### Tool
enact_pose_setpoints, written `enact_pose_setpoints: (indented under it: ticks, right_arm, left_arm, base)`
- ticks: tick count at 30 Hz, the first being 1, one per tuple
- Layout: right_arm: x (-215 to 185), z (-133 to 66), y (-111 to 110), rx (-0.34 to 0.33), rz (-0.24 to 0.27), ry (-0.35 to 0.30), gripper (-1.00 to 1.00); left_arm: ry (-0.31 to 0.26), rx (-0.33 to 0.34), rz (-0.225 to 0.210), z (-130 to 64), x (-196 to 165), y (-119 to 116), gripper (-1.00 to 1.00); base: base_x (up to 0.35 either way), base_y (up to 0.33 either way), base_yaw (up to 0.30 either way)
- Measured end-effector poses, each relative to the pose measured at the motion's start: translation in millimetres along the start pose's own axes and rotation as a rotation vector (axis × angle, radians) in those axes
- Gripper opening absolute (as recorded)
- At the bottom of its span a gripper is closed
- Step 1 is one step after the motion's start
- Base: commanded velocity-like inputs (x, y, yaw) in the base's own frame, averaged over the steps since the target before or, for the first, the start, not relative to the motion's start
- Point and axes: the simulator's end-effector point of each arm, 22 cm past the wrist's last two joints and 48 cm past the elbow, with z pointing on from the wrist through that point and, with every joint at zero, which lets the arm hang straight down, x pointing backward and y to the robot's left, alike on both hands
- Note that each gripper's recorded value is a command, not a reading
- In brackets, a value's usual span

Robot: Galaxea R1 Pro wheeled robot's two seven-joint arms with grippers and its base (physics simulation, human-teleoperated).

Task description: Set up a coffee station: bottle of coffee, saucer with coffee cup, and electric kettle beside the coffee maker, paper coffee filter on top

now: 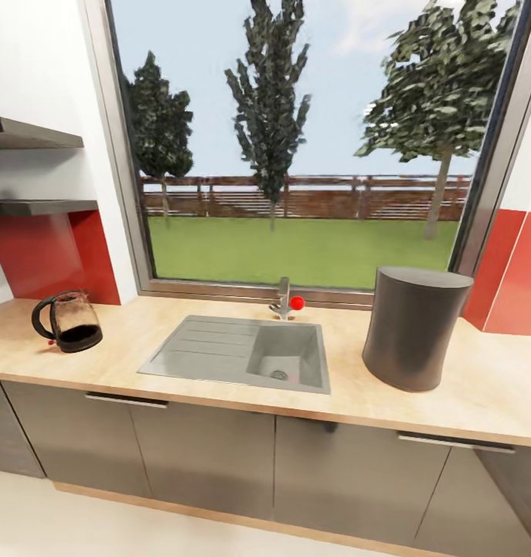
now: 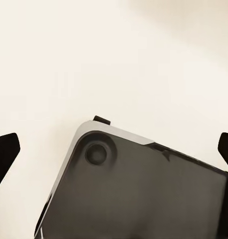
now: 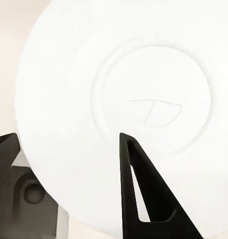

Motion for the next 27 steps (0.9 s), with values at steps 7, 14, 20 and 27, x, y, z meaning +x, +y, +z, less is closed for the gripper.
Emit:
enact_pose_setpoints:
  ticks: [7,14,20,27]
  right_arm:
    - [-5.1,0.3,7.5,-0.024,-0.008,-0.013,-1.0]
    - [-141.2,-8.6,72.8,-0.082,0.015,-0.148,-1.0]
    - [-235.1,-40.8,80.0,-0.083,0.037,-0.292,-1.0]
    - [-326.1,-107.2,77.8,-0.085,0.074,-0.375,-1.0]
  left_arm:
    - [-0.001,-0.009,-0.009,0.4,-1.2,4.6,1.0]
    - [-0.002,-0.011,-0.015,0.5,-1.8,4.9,1.0]
    - [-0.003,-0.013,-0.017,0.5,-2.1,5.8,1.0]
    - [-0.001,-0.013,-0.016,0.6,-1.8,6.3,1.0]
  base:
    - [0.0,0.012,0.0]
    - [0.0,0.0,0.0]
    - [0.0,0.0,0.0]
    - [0.0,0.0,0.0]
